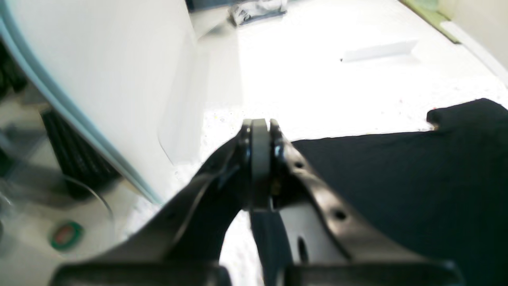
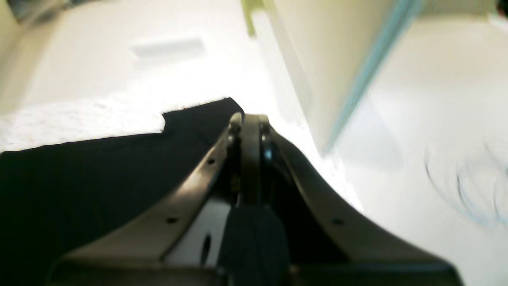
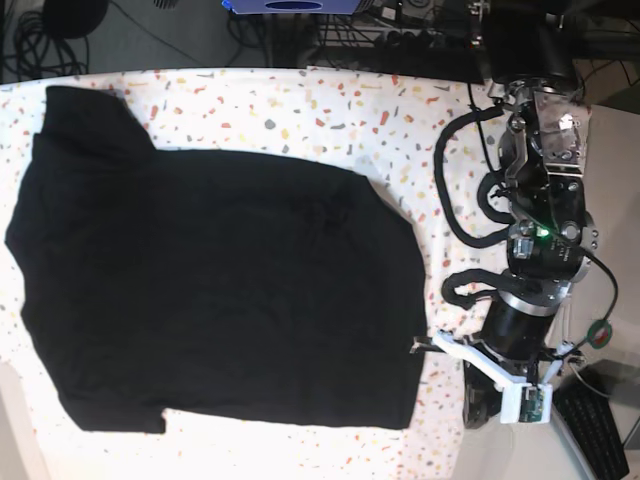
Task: Layout the t-shirt on the table in an organized manner, then fold the t-shirt properly
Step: 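Release the hem and raise the left gripper beside the shirt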
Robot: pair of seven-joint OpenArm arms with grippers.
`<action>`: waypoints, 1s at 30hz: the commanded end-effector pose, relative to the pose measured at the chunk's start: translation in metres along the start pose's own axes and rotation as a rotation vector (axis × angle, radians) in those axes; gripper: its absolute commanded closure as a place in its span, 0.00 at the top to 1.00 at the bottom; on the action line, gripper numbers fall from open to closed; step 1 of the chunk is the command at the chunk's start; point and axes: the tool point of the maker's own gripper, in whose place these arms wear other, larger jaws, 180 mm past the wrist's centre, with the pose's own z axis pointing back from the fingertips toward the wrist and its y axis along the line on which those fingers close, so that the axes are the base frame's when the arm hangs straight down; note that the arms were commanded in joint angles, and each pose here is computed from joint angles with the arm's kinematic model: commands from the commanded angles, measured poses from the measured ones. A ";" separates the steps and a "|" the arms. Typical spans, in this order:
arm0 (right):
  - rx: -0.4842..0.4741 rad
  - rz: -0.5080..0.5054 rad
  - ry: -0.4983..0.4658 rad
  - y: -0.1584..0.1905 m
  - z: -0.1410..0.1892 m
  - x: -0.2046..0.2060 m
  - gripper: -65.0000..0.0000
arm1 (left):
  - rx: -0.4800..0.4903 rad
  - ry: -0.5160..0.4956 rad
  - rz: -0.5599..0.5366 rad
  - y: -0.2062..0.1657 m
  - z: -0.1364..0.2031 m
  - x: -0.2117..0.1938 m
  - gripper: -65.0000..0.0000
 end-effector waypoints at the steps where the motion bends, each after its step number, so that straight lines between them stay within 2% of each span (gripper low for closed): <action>1: -0.015 0.004 0.008 -0.008 -0.002 -0.003 0.00 | -0.004 -0.004 -0.004 0.001 0.000 -0.003 0.00; 5: -0.014 -0.073 0.302 -0.008 -0.019 -0.118 0.00 | -0.015 0.202 0.035 -0.006 0.009 -0.098 0.00; 6: -0.011 -0.088 0.385 -0.006 -0.020 -0.150 0.00 | -0.014 0.228 0.039 -0.006 0.012 -0.120 0.00; 8: 0.000 -0.097 0.502 0.001 -0.021 -0.194 0.00 | -0.009 0.247 0.039 -0.003 0.019 -0.151 0.00; 10: 0.010 -0.090 0.570 0.006 -0.020 -0.219 0.00 | -0.002 0.223 0.016 0.007 0.021 -0.159 0.00; 12: 0.015 -0.071 0.532 0.006 -0.027 -0.206 0.00 | -0.020 0.200 -0.020 0.007 0.018 -0.148 0.00; 13: 0.010 -0.053 0.495 0.001 -0.030 -0.189 0.00 | -0.028 0.168 -0.039 0.006 0.013 -0.129 0.00; 16: 0.005 0.009 0.323 -0.008 -0.029 -0.117 0.00 | -0.021 0.110 -0.064 0.009 0.003 -0.071 0.00; 19: -0.001 0.059 0.115 -0.007 -0.006 -0.038 0.00 | -0.009 0.029 -0.092 0.010 0.002 -0.006 0.00; 21: -0.025 0.061 0.083 -0.014 0.005 -0.020 0.00 | -0.009 0.018 -0.096 0.008 0.004 0.006 0.00; 23: -0.042 0.043 0.128 -0.020 0.006 -0.029 0.00 | -0.020 0.049 -0.088 0.002 0.001 -0.005 0.00; 25: -0.036 -0.007 0.259 -0.019 -0.001 -0.075 0.00 | -0.028 0.189 -0.068 0.001 0.002 -0.061 0.00; 27: -0.043 -0.059 0.370 -0.022 -0.006 -0.120 0.00 | -0.035 0.275 -0.052 0.000 0.008 -0.107 0.00; 30: -0.057 -0.100 0.499 -0.026 -0.007 -0.179 0.00 | -0.044 0.274 -0.029 -0.003 0.021 -0.153 0.00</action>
